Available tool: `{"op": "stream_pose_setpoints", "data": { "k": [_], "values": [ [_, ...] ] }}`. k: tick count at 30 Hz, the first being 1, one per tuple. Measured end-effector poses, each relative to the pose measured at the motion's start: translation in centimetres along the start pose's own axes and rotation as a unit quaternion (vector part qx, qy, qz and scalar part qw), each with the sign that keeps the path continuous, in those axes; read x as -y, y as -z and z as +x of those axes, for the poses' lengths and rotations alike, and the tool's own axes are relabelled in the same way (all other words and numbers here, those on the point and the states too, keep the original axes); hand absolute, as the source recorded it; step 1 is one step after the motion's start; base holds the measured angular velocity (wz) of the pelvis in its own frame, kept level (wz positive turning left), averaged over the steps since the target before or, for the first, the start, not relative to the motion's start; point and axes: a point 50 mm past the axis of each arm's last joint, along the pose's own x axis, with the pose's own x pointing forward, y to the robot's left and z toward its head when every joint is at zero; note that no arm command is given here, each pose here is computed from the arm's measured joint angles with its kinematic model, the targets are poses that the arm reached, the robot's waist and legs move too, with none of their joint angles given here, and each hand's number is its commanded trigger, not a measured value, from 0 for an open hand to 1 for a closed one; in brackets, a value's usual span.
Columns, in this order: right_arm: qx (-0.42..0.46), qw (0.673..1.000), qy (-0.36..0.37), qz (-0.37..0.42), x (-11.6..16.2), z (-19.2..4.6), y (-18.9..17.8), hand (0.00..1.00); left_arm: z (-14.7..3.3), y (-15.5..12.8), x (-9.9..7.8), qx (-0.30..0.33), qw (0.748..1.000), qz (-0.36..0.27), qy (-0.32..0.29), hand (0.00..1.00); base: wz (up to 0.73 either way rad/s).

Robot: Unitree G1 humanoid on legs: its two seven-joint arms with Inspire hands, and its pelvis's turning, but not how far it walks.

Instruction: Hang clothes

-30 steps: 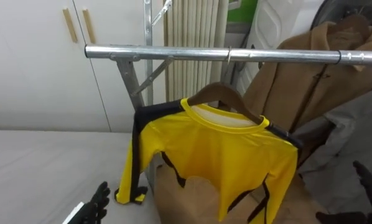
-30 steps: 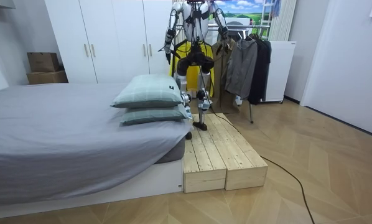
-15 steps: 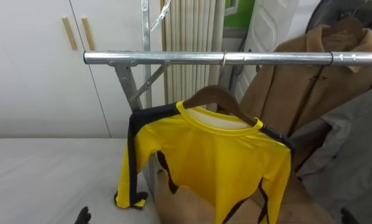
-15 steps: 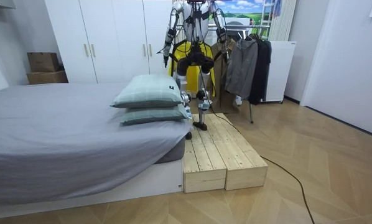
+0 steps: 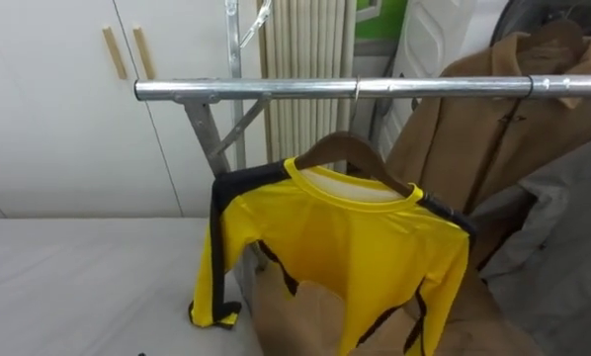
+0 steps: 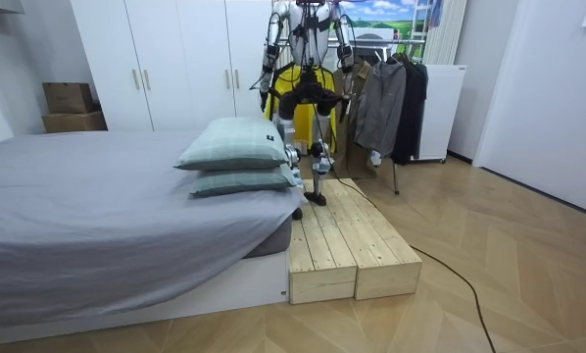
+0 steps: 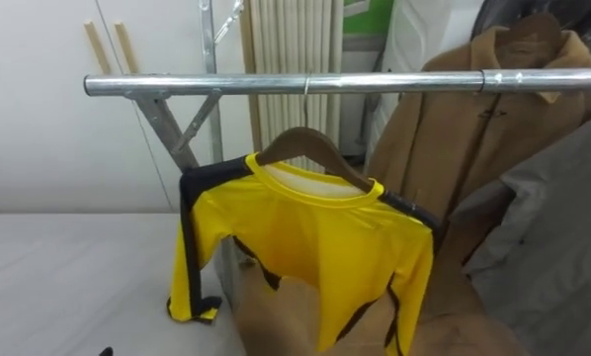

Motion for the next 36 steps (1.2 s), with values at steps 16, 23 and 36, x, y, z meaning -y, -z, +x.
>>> {"op": "stream_pose_setpoints", "data": {
  "k": [16,23,36],
  "values": [
    [-0.109,0.992,0.052,0.037,1.3,-1.2,4.6,0.00,0.9,-1.2,2.7,0.020,0.998,-0.011,0.053,0.00,0.17],
    [-0.127,0.989,0.049,0.060,1.4,-1.2,4.8,0.00,1.0,-1.3,3.0,0.020,0.998,-0.009,0.065,0.00,0.22],
    [-0.127,0.990,0.044,0.050,1.4,-0.9,4.3,0.00,1.5,-3.4,3.6,0.059,0.995,-0.005,0.082,0.00,0.06]
  ]
}}
